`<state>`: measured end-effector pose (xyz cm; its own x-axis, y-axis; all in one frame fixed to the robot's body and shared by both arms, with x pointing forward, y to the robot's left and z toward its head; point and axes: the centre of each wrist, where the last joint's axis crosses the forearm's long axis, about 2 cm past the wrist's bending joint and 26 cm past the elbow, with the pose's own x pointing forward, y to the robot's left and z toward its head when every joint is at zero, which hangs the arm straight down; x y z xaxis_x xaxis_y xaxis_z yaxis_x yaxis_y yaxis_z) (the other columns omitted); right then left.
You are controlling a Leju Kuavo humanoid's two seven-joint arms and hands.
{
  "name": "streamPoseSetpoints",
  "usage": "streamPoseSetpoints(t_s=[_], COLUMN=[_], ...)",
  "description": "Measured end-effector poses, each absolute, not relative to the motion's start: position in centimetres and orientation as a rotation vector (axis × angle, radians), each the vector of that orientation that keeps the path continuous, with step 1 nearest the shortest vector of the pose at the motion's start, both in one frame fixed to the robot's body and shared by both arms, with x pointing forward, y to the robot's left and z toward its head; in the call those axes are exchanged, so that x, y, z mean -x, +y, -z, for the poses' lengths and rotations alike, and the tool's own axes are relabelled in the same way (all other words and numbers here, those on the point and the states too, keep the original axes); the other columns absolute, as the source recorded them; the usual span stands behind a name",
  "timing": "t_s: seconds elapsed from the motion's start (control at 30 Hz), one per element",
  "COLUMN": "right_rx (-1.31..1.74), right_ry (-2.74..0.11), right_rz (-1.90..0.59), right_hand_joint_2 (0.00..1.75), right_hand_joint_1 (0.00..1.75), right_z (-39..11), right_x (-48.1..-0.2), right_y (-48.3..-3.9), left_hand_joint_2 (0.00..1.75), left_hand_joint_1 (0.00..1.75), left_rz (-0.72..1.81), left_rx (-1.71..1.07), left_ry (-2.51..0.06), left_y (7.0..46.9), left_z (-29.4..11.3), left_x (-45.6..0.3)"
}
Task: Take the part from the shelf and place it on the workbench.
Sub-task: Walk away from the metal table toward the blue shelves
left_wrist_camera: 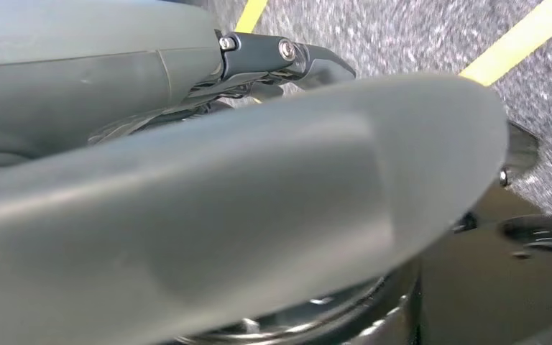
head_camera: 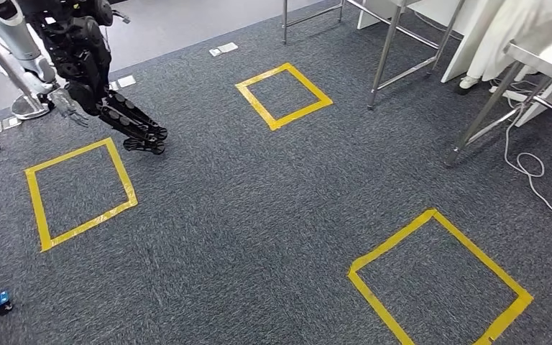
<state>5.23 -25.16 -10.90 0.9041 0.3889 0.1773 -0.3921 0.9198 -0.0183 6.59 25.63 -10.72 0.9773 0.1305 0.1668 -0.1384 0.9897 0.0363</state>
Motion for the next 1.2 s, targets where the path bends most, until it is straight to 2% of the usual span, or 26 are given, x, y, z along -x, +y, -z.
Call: streamPoseSetpoints(t_s=[0.43, 0.73, 1.2], right_rx=[-0.019, -0.005, 0.016], right_ry=[-0.197, -0.231, -0.213], right_rz=[-0.389, -0.26, -0.243], right_hand_joint_2=[0.0, 0.0, 0.0], right_hand_joint_1=[0.0, 0.0, 0.0], right_z=[10.9, 11.0, 11.0], right_x=[-5.6, -5.5, -5.9], right_y=[-25.2, -29.9, -30.3], left_hand_joint_2=[0.0, 0.0, 0.0], left_hand_joint_1=[0.0, 0.0, 0.0], left_rz=[-0.153, -0.311, -0.317], left_rx=[-0.041, 0.011, 0.005], left_ry=[-0.181, -0.304, -0.307], left_y=[25.6, 25.9, 26.4], left_z=[10.7, 11.0, 11.0], left_x=[-6.6, -5.1, -4.7])
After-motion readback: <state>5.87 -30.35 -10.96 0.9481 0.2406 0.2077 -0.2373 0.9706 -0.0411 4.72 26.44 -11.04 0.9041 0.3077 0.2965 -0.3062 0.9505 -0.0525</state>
